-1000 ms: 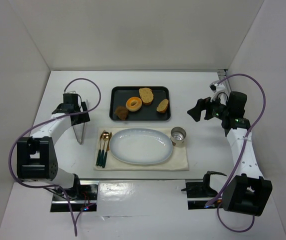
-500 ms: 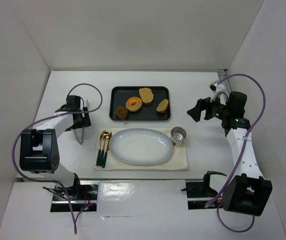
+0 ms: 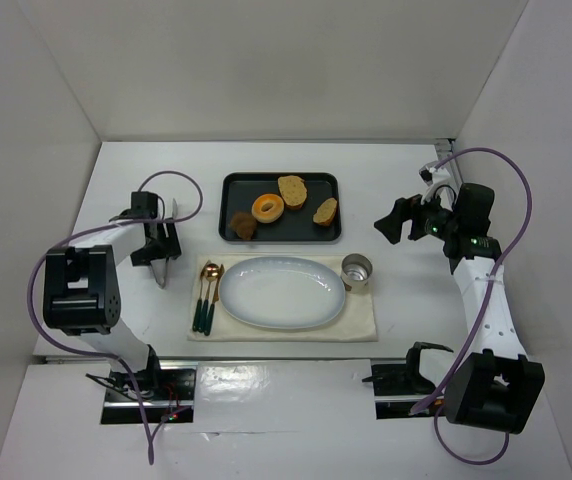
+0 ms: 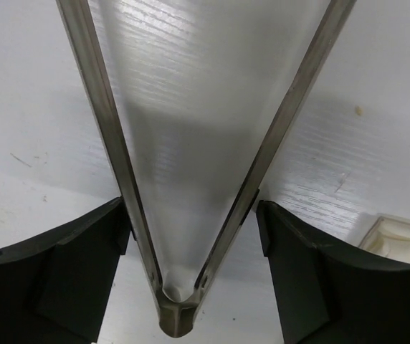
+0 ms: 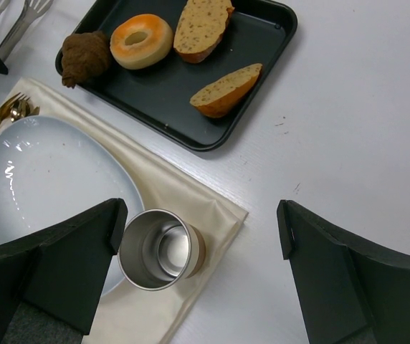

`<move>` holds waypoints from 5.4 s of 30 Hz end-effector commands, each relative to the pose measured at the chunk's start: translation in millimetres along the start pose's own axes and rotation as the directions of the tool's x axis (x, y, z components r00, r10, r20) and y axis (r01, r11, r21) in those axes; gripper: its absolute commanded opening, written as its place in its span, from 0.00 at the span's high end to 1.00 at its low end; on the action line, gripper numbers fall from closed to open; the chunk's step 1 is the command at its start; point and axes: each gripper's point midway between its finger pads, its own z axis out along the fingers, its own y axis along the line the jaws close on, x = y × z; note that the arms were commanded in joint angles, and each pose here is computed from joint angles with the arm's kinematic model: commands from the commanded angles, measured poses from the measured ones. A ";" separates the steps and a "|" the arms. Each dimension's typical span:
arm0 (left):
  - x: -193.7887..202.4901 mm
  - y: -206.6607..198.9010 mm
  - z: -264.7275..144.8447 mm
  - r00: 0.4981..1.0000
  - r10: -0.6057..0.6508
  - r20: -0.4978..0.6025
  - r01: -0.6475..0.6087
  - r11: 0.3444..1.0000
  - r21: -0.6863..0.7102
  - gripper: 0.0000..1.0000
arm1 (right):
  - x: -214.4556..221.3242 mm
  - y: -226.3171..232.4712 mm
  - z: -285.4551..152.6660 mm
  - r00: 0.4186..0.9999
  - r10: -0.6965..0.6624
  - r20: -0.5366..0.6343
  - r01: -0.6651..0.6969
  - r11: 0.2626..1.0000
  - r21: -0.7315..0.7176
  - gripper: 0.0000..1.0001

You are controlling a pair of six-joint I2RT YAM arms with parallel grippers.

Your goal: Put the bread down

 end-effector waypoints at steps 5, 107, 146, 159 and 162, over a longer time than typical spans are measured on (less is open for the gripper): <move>8.5 -2.8 8.0 0.998 0.002 -0.065 0.001 0.999 0.039 0.33 | -22.2 5.7 -7.1 0.997 -0.061 0.044 0.061 0.998 0.001 0.01; 10.1 -147.7 -177.5 0.882 0.367 0.296 -0.455 0.829 0.326 0.38 | -19.0 5.7 -3.0 0.998 -0.052 0.028 0.052 0.998 -0.023 0.01; 23.4 -155.7 -159.0 0.880 0.405 0.250 -0.469 0.824 0.318 0.43 | -18.8 4.1 -3.0 0.998 -0.052 0.027 0.052 0.999 -0.014 0.01; 3.6 -156.5 -209.8 0.868 0.348 0.355 -0.467 0.814 0.346 0.79 | -18.8 4.1 -3.0 0.998 -0.052 0.027 0.052 0.999 -0.014 0.01; 6.0 -159.2 -232.5 0.857 0.342 0.386 -0.483 0.795 0.368 0.79 | -18.8 4.1 -3.0 0.998 -0.052 0.027 0.052 0.999 -0.014 0.01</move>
